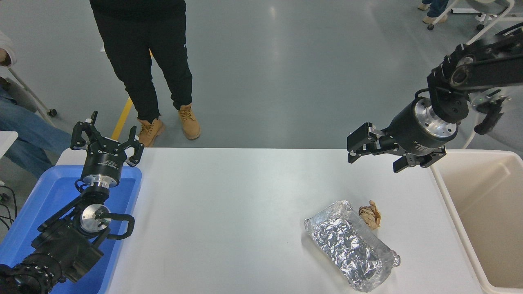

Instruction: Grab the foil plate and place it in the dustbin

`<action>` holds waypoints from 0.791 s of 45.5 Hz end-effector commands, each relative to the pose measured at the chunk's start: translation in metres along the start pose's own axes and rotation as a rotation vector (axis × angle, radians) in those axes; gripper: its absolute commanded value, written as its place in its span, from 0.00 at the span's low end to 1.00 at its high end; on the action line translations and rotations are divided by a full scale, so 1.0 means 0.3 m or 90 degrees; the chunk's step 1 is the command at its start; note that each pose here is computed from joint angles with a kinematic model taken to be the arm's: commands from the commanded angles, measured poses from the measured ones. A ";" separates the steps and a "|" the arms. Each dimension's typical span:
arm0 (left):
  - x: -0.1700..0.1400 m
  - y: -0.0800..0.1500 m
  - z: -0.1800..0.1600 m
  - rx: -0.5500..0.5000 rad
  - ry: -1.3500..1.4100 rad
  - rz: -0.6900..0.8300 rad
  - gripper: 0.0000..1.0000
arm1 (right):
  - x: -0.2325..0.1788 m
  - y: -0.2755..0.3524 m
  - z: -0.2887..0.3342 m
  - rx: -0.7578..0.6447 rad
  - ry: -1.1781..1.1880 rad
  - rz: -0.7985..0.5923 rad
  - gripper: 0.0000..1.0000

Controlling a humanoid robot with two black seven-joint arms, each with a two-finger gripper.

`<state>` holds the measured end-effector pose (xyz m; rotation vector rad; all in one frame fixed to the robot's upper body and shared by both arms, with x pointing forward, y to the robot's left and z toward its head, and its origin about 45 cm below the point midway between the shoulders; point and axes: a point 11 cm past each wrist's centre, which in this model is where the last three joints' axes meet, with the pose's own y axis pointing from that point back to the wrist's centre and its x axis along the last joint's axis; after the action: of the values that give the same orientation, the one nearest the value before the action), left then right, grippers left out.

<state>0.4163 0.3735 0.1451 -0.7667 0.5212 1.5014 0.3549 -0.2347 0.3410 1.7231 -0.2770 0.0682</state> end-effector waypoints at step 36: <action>0.000 0.000 0.000 0.000 0.000 0.000 0.99 | -0.004 -0.010 -0.032 -0.008 0.014 -0.003 1.00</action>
<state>0.4163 0.3734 0.1451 -0.7666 0.5212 1.5011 0.3556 -0.2292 0.3411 1.7166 -0.2678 0.0775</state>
